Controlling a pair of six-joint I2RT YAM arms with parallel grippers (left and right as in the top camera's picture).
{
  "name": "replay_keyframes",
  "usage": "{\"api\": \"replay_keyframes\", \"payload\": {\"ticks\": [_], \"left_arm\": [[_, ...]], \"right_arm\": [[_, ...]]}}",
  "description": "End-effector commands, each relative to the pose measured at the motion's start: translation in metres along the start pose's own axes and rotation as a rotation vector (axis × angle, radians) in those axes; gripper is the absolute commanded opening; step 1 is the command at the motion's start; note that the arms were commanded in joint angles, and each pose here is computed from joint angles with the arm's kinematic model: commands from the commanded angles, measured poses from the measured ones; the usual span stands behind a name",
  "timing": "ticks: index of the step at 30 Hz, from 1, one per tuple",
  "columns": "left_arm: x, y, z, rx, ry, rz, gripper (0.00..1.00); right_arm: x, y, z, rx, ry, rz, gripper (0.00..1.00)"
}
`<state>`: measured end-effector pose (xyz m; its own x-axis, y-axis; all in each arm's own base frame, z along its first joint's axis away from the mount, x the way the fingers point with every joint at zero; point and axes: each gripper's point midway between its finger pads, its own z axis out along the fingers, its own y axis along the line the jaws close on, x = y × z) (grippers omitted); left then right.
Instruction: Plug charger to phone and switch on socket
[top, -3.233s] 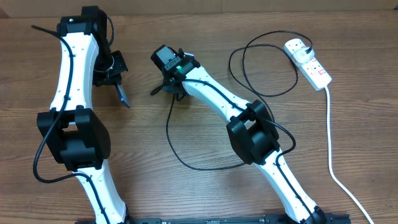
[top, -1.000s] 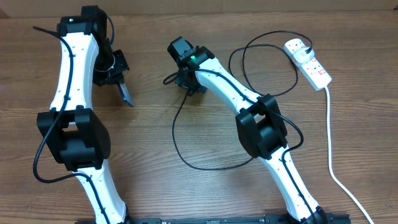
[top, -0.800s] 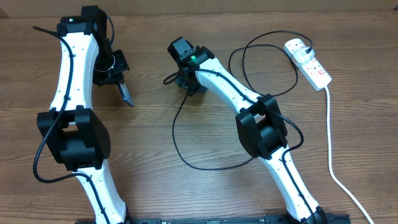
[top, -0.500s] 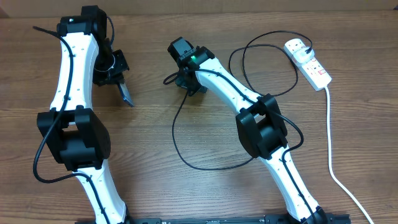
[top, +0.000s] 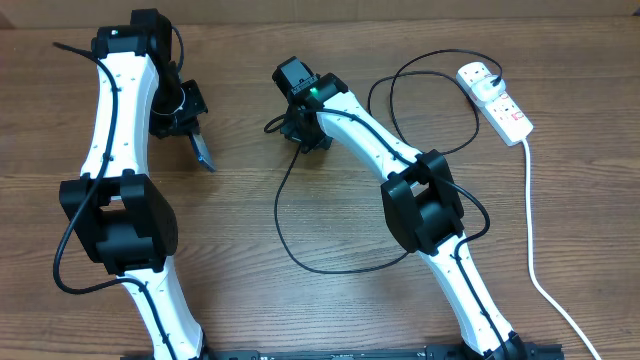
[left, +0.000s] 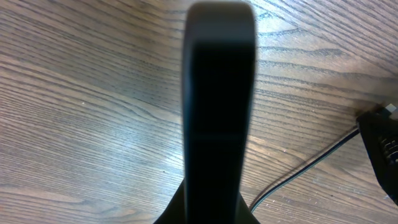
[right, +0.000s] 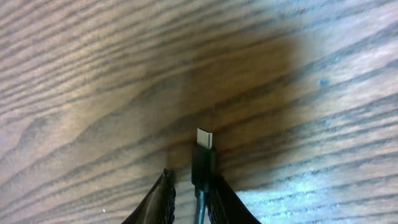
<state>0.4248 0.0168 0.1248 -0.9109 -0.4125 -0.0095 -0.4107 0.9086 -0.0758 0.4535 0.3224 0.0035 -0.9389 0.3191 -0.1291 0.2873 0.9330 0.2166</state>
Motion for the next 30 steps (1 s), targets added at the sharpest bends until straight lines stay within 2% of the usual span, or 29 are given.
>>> {"api": "replay_keyframes", "payload": {"ticks": [1,4,12,16,19,23,30], "left_arm": [[-0.001,-0.005,-0.014,0.025,-0.036,0.029,0.04],[-0.001,-0.005,-0.014,0.025,-0.036,0.029,0.04],[-0.001,-0.005,-0.014,0.025,-0.035,0.029,0.04],[-0.001,-0.005,-0.014,0.025,-0.035,0.029,0.04],[-0.001,-0.005,-0.014,0.025,-0.036,0.029,0.04],[-0.001,-0.007,-0.014,0.035,-0.032,0.031,0.04],[0.012,-0.051,-0.022,0.297,0.023,0.187,0.04]], "right_arm": [[0.026,-0.02,0.027,0.066,0.094,-0.001,0.17],[0.025,-0.02,0.027,0.071,0.092,-0.001,0.13],[0.023,-0.026,0.027,0.1,0.074,-0.002,0.12],[0.023,-0.026,0.027,0.099,0.075,-0.003,0.07],[0.027,-0.021,0.027,0.071,0.101,-0.001,0.04],[0.026,-0.012,0.023,0.014,0.133,-0.016,0.04],[0.016,0.005,-0.016,-0.113,0.179,-0.063,0.04]]}}
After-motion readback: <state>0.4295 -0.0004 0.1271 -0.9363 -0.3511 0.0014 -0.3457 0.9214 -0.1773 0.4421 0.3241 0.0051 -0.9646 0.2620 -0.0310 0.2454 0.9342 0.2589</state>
